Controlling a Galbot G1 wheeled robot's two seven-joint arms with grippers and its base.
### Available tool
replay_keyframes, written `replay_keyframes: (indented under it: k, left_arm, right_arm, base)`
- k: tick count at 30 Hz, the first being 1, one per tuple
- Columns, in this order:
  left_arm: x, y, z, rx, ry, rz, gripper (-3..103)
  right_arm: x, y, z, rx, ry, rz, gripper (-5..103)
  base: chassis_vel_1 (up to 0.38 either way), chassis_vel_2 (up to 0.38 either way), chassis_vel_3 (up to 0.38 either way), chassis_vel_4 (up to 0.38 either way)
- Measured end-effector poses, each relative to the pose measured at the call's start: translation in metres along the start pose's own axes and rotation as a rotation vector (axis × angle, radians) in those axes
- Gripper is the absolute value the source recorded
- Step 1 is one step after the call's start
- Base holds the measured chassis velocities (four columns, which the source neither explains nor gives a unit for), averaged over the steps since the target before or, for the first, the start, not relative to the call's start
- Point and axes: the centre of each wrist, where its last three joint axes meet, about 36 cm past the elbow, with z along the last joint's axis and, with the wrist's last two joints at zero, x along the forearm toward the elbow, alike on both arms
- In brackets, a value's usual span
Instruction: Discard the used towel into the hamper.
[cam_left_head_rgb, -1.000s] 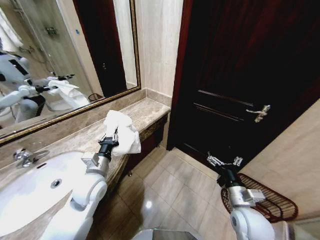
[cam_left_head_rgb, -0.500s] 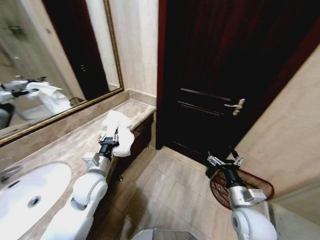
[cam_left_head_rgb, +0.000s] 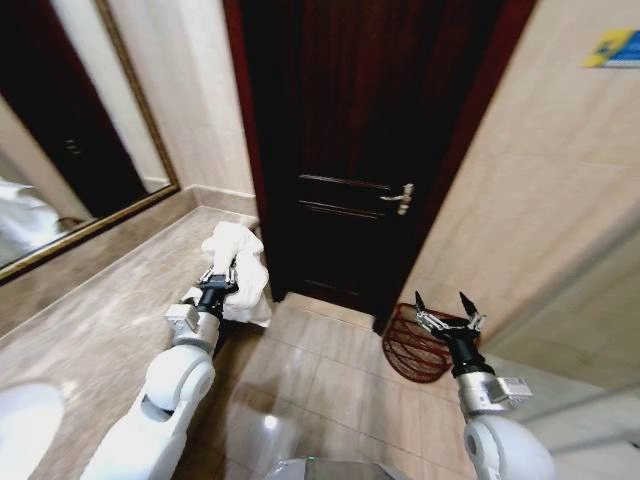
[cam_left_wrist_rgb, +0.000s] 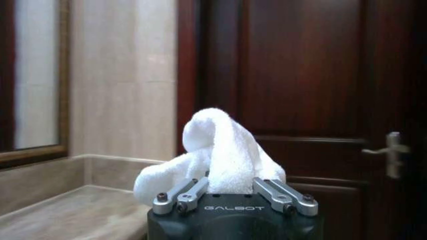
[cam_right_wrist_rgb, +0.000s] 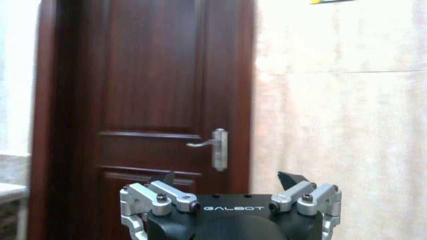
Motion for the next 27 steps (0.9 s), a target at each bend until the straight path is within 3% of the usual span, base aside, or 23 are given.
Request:
replay_keyframes:
  k: [17, 27]
  left_arm:
    - [-0.001, -0.001, 0.007, 0.009, 0.017, 0.005, 14]
    - [-0.003, 0.001, 0.014, 0.010, 0.018, 0.009, 14]
  right_arm:
    - [-0.003, 0.002, 0.003, 0.007, -0.014, 0.004, 100]
    - [-0.005, 0.003, 0.010, 0.007, -0.014, 0.049, 100]
  base:
    - [-0.163, -0.169, -0.073, -0.079]
    - [-0.049, -0.040, -0.027, -0.020]
